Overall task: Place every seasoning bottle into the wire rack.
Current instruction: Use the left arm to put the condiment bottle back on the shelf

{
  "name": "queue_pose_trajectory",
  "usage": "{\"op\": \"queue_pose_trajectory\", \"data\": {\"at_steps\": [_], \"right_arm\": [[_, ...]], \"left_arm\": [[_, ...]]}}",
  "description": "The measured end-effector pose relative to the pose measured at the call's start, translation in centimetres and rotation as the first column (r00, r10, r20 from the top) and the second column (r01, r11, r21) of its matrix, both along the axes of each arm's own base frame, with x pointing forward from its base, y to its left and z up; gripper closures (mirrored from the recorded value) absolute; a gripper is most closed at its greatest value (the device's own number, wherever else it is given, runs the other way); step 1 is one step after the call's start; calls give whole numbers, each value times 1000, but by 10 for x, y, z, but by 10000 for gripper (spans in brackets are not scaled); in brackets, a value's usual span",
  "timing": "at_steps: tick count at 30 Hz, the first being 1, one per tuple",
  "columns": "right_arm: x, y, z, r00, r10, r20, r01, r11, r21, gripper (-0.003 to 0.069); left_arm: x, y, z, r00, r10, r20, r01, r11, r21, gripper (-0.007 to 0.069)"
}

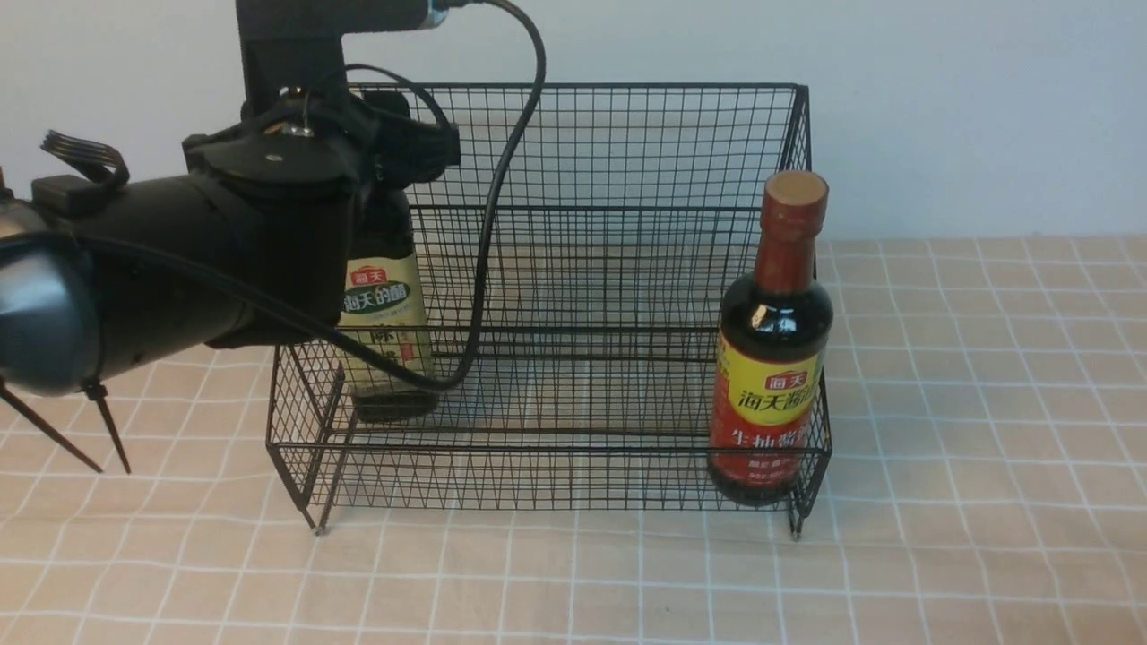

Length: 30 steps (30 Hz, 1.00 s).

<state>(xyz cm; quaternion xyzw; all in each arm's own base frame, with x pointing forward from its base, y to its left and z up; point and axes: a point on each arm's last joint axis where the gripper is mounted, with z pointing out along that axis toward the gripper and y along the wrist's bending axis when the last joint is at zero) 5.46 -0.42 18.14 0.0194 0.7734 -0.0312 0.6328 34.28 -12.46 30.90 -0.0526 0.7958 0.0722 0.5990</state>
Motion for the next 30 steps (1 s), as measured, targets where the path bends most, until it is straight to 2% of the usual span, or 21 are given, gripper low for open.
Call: {"op": "queue_pose_trajectory", "data": {"at_steps": [5, 12, 15, 17, 18, 19, 21, 22, 23, 26, 28, 29, 30], "right_arm": [[0, 0, 0, 1000, 0, 0, 0, 1000, 0, 673], [0, 0, 0, 1000, 0, 0, 0, 1000, 0, 673], [0, 0, 0, 1000, 0, 0, 0, 1000, 0, 673], [0, 0, 0, 1000, 0, 0, 0, 1000, 0, 673], [0, 0, 0, 1000, 0, 0, 0, 1000, 0, 673], [0, 0, 0, 1000, 0, 0, 0, 1000, 0, 673], [0, 0, 0, 1000, 0, 0, 0, 1000, 0, 673], [0, 0, 0, 1000, 0, 0, 0, 1000, 0, 673], [0, 0, 0, 1000, 0, 0, 0, 1000, 0, 673], [0, 0, 0, 1000, 0, 0, 0, 1000, 0, 673], [0, 0, 0, 1000, 0, 0, 0, 1000, 0, 673], [0, 0, 0, 1000, 0, 0, 0, 1000, 0, 673], [0, 0, 0, 1000, 0, 0, 0, 1000, 0, 673]], "left_arm": [[-9, 4, 18, 999, -32, 17, 31, 997, 75, 167], [-31, 16, 55, 993, -35, 114, 31, 999, 35, 167], [-40, 18, 69, 986, -67, 150, 66, 998, 12, 193], [-47, 19, 79, 980, -97, 176, 99, 995, -6, 246], [-52, 20, 85, 974, -116, 193, 122, 992, -18, 297], [-54, 20, 87, 973, -120, 199, 126, 992, -22, 307], [-64, 20, 97, 963, -162, 213, 185, 979, -91, 445], [-66, 20, 98, 962, -171, 214, 197, 975, -107, 470], [-75, 18, 106, 948, -223, 228, 259, 955, -145, 566], [-88, 12, 114, 906, -336, 257, 377, 917, -127, 618], [-100, 2, 117, 846, -451, 283, 496, 861, -110, 631], [-100, 1, 117, 841, -461, 284, 506, 856, -109, 632], [-106, -6, 117, 793, -532, 296, 580, 808, -103, 631]]}}
